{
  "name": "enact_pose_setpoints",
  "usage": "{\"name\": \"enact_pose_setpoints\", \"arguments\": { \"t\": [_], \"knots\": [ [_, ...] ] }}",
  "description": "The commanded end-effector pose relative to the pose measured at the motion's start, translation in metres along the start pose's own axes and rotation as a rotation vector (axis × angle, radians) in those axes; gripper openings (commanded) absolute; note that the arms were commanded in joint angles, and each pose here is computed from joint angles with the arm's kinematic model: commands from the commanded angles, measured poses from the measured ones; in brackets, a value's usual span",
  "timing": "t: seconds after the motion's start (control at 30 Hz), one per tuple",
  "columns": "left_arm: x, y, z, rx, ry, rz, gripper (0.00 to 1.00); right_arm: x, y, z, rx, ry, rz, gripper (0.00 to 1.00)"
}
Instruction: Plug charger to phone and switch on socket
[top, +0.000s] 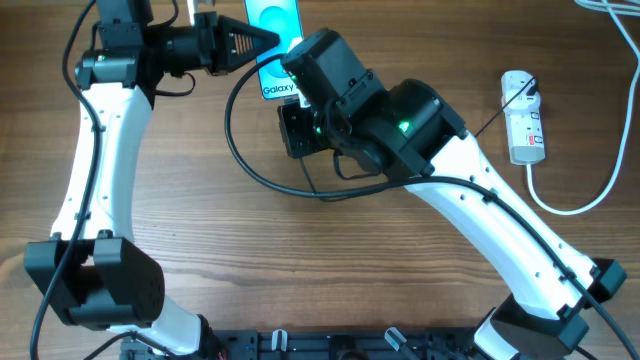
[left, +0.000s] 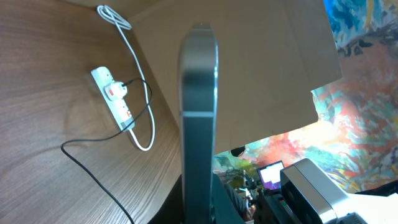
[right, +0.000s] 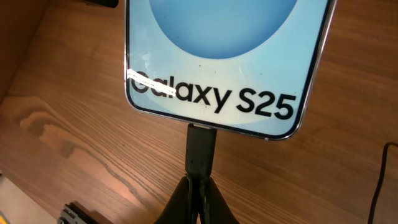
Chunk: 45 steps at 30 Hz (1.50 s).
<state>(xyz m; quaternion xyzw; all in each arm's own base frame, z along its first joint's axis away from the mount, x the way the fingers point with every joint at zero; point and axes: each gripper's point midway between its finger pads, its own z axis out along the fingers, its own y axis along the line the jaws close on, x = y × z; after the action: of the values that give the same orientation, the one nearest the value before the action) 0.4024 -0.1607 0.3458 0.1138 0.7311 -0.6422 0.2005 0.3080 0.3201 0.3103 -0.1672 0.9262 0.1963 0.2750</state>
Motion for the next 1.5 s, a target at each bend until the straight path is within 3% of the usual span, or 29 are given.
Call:
{"name": "enact_pose_setpoints", "arguments": {
  "t": [0.0, 0.1, 0.33, 0.57, 0.83, 1.17, 1.33, 1.47],
  "knots": [
    [0.012, -0.014, 0.007, 0.078, 0.055, 0.007, 0.04, -0.04, -0.009, -0.01, 0.055, -0.16, -0.009, 0.06],
    [0.01, -0.01, 0.007, 0.057, 0.046, 0.005, 0.04, -0.038, -0.01, -0.009, 0.058, -0.153, -0.01, 0.35],
    [0.007, 0.017, 0.007, -0.09, -0.005, -0.036, 0.04, -0.023, 0.001, -0.01, -0.016, -0.082, -0.016, 0.66],
    [0.021, 0.071, -0.004, -0.379, -0.024, -0.112, 0.04, -0.004, -0.015, -0.021, 0.028, -0.01, 0.031, 0.98],
    [0.052, 0.097, 0.012, -0.466, 0.091, -0.148, 0.04, 0.007, -0.074, -0.03, 0.159, 0.063, 0.203, 1.0],
    [0.086, 0.134, 0.058, -0.505, 0.271, -0.078, 0.04, 0.034, -0.157, -0.051, 0.348, 0.188, 0.331, 1.0],
    [0.102, 0.159, 0.071, -0.513, 0.328, -0.129, 0.04, 0.038, -0.183, -0.059, 0.389, 0.201, 0.398, 1.0],
    [0.116, 0.168, 0.082, -0.449, 0.395, -0.088, 0.04, 0.039, -0.186, -0.059, 0.392, 0.211, 0.412, 1.0]
  ]
}}
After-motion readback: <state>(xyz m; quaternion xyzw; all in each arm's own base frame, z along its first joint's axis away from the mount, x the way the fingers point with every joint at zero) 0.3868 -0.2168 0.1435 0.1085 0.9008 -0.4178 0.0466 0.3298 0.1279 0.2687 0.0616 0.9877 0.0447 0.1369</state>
